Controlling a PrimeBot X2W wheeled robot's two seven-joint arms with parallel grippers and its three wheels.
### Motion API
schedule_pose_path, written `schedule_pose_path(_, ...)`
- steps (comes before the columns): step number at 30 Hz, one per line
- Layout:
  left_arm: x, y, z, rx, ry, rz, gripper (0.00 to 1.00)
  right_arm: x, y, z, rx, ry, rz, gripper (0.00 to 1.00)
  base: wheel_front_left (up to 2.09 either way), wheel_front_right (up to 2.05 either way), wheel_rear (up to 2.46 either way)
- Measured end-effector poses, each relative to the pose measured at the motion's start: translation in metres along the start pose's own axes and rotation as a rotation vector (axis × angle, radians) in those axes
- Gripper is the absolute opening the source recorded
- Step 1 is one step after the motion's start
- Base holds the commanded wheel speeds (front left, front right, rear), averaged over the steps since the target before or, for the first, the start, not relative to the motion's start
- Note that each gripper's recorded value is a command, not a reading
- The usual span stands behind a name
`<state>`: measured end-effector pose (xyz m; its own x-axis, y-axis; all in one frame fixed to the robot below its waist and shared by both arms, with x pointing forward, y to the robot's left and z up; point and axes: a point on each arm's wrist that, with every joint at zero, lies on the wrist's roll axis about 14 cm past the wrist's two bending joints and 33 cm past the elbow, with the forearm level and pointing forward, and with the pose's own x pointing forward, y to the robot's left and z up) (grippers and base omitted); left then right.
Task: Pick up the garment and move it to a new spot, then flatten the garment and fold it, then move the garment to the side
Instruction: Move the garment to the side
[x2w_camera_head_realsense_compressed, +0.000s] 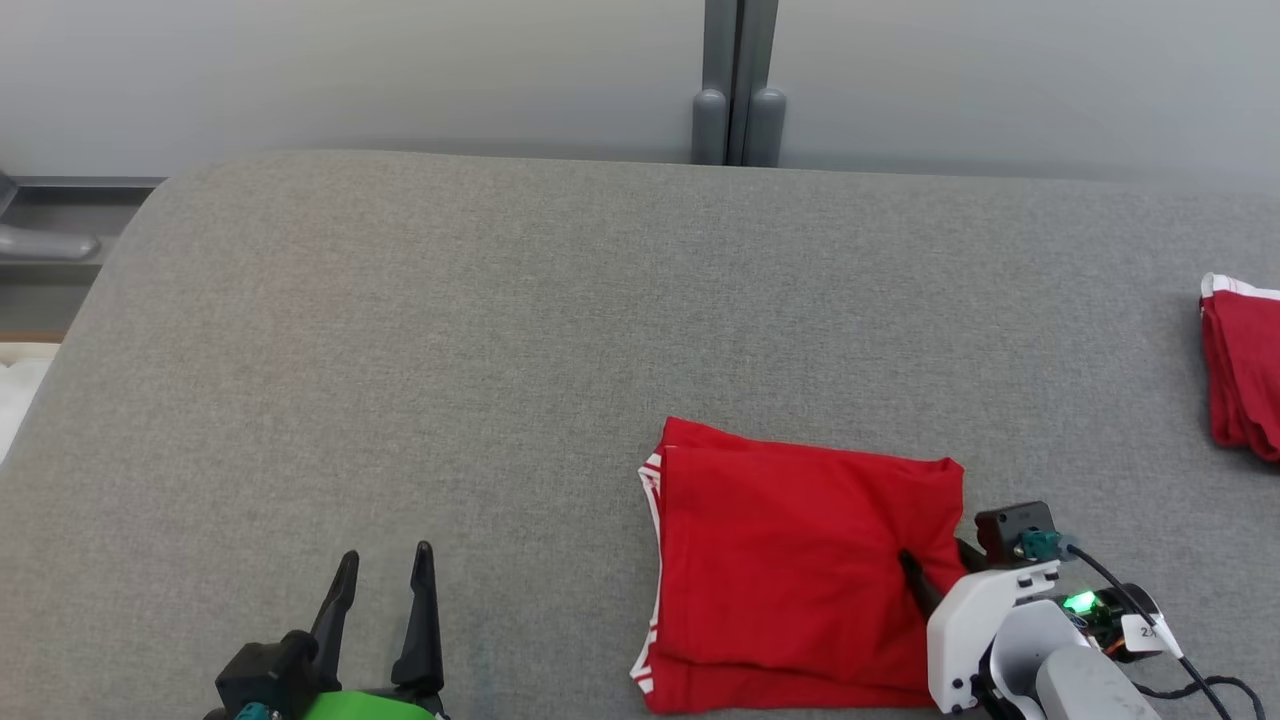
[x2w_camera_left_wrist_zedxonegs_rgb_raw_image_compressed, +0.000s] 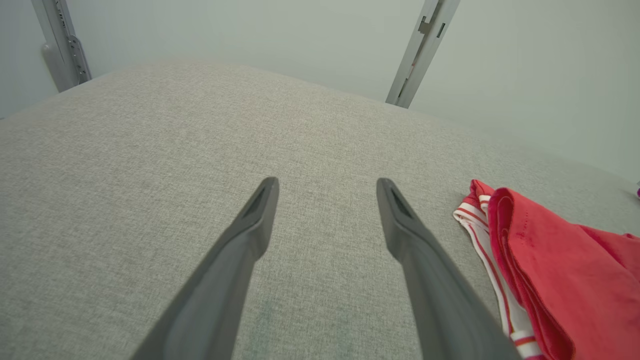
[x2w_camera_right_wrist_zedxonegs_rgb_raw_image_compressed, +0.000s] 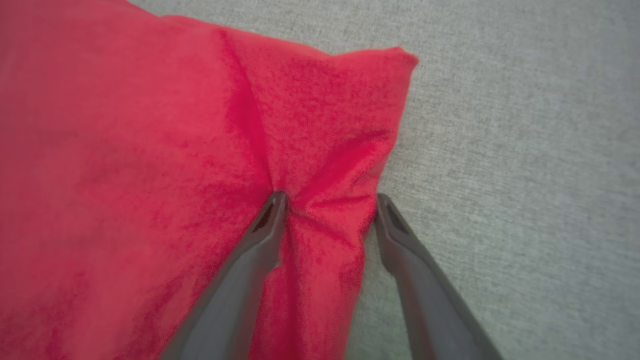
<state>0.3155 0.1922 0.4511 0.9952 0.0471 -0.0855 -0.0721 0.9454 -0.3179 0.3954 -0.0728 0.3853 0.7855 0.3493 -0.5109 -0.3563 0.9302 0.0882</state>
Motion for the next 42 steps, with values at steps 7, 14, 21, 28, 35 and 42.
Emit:
schedule_pose_path(7, 0.013, -0.017, -0.002, 0.003, 0.011, -0.055, 1.00, 0.002, -0.008, 0.021, 0.015, -0.064, -0.019, 0.00, 0.00, 0.00, 0.00)
schedule_pose_path(14, 0.038, -0.058, -0.007, 0.013, 0.028, -0.188, 1.00, -0.015, -0.070, 0.055, 0.015, -0.164, -0.160, 0.00, 0.00, 0.00, 0.00)
schedule_pose_path(21, 0.069, -0.111, -0.016, 0.038, 0.045, -0.353, 1.00, -0.052, -0.140, 0.069, 0.026, -0.223, -0.335, 0.00, 0.00, 0.00, 0.00)
schedule_pose_path(28, 0.092, -0.163, -0.037, 0.049, 0.086, -0.511, 1.00, -0.090, -0.189, 0.061, 0.053, -0.229, -0.480, 0.00, 0.00, 0.00, 0.00)
schedule_pose_path(35, 0.097, -0.195, -0.070, 0.036, 0.170, -0.619, 1.00, -0.118, -0.220, 0.045, 0.074, -0.212, -0.584, 0.00, 0.00, 0.00, 0.00)
schedule_pose_path(42, 0.098, -0.201, -0.092, 0.022, 0.227, -0.640, 1.00, -0.117, -0.229, 0.054, 0.059, -0.225, -0.601, 0.00, 0.00, 0.00, 0.00)
